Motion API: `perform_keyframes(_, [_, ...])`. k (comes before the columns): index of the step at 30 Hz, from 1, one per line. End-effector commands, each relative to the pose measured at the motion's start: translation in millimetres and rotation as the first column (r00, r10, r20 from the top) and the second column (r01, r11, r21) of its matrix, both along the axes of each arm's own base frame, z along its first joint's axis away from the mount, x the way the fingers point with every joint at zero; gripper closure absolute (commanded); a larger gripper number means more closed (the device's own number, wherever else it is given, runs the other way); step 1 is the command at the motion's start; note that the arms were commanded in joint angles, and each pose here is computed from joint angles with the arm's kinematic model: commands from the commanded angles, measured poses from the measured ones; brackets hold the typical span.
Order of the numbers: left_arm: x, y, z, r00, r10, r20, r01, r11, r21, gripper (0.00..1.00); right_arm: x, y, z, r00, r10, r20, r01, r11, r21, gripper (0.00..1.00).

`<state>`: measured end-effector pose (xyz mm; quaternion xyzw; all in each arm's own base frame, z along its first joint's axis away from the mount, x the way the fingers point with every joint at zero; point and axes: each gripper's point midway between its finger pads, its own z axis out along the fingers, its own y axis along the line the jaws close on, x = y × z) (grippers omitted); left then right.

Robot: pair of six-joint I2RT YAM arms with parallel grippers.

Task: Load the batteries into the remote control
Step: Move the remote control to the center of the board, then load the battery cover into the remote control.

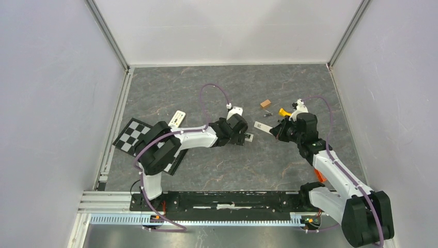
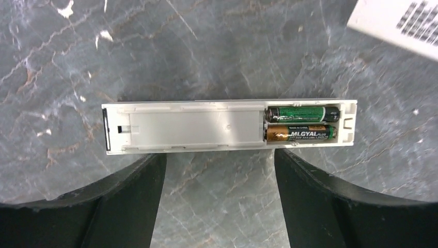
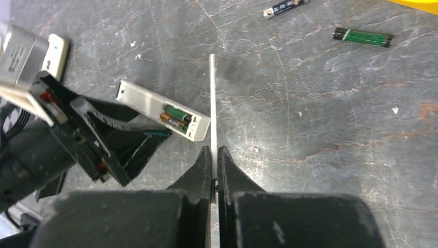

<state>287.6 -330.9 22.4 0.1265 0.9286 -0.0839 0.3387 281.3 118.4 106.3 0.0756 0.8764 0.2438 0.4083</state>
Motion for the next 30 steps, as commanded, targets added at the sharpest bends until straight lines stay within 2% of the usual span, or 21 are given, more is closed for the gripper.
perform_keyframes(1, [14, -16, 2, 0.996, -0.03, -0.081, 0.016, 0.985, -0.173, 0.17, 5, 15, 14, 0.998, 0.052, 0.04, -0.056, 0.993, 0.106, 1.0])
perform_keyframes(4, [18, 5, 7, 0.99, -0.02, -0.137, -0.015, 0.969, -0.246, 0.17, 10, 24, 26, 0.996, 0.057, 0.073, -0.07, 0.981, 0.179, 1.0])
perform_keyframes(10, [19, 68, 23, 0.981, 0.081, -0.177, -0.125, 0.959, -0.255, 0.15, 12, 54, 34, 0.988, 0.142, 0.053, -0.152, 0.922, 0.356, 1.0])
perform_keyframes(14, [30, 89, 37, 0.967, 0.127, -0.22, -0.2, 0.915, -0.351, 0.1, 15, 66, 28, 0.986, 0.167, 0.021, -0.161, 0.899, 0.408, 1.0])
perform_keyframes(21, [49, 82, 57, 0.954, 0.118, -0.274, -0.256, 0.795, -0.55, 0.05, 18, 89, 20, 0.979, 0.205, 0.002, -0.181, 0.858, 0.48, 1.0])
perform_keyframes(26, [52, 69, 59, 0.944, 0.053, -0.325, -0.265, 0.707, -0.656, 0.1, 20, 101, 16, 0.972, 0.234, -0.01, -0.196, 0.837, 0.511, 1.0])
perform_keyframes(30, [50, 63, 53, 0.935, 0.033, -0.353, -0.279, 0.683, -0.675, 0.16, 22, 105, 8, 0.971, 0.238, -0.033, -0.185, 0.828, 0.529, 1.0])
